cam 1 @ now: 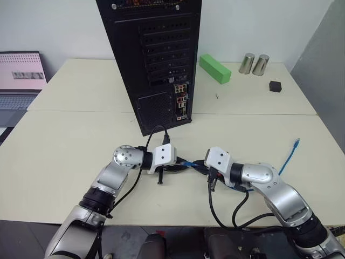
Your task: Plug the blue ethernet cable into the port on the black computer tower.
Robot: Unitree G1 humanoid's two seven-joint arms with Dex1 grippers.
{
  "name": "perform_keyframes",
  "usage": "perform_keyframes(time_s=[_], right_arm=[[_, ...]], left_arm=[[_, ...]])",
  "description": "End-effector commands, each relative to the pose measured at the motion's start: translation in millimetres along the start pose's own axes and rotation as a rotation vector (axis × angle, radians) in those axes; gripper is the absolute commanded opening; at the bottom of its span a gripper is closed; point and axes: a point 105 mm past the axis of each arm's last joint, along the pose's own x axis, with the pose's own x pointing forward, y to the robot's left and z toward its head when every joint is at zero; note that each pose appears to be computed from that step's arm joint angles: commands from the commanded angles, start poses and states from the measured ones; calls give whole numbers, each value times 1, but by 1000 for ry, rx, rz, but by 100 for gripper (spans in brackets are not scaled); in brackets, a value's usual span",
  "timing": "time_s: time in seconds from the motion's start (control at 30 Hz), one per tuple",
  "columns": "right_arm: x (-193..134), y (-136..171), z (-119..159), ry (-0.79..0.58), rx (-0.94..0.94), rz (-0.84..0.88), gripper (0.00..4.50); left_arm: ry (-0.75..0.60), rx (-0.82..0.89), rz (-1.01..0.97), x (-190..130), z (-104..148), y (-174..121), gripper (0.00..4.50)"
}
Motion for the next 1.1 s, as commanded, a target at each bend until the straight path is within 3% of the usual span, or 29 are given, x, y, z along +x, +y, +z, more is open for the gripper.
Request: perform_keyframes(time_s=[0.03, 0.17, 0.23, 0.37, 0.43, 0.6, 0.8, 1.1], right_arm=[[-2, 7, 17, -51, -67, 37, 4], [-3, 6, 15, -32, -87, 49, 4], [-8, 4, 14, -19, -100, 62, 73], [-23, 0, 19, -6, -91, 85, 152], [-33, -1, 18, 12, -73, 101, 217], [-64, -7, 32, -76, 162, 83, 324], [-66, -9, 35, -157, 350, 10, 437], [-42, -7, 38, -229, 529, -2, 450]], left_arm=[[-25, 42, 6, 0, 9, 3, 29], [-27, 50, 4, 0, 9, 2, 29], [-31, 74, 2, 0, 8, 0, 29], [-54, 134, 3, 1, 11, -6, 29], [-66, 175, 6, 2, 13, -9, 29], [-103, 426, 108, -1, 21, -10, 29], [-144, 748, 265, -7, 33, -4, 29], [-218, 895, 412, -8, 42, -1, 29]])
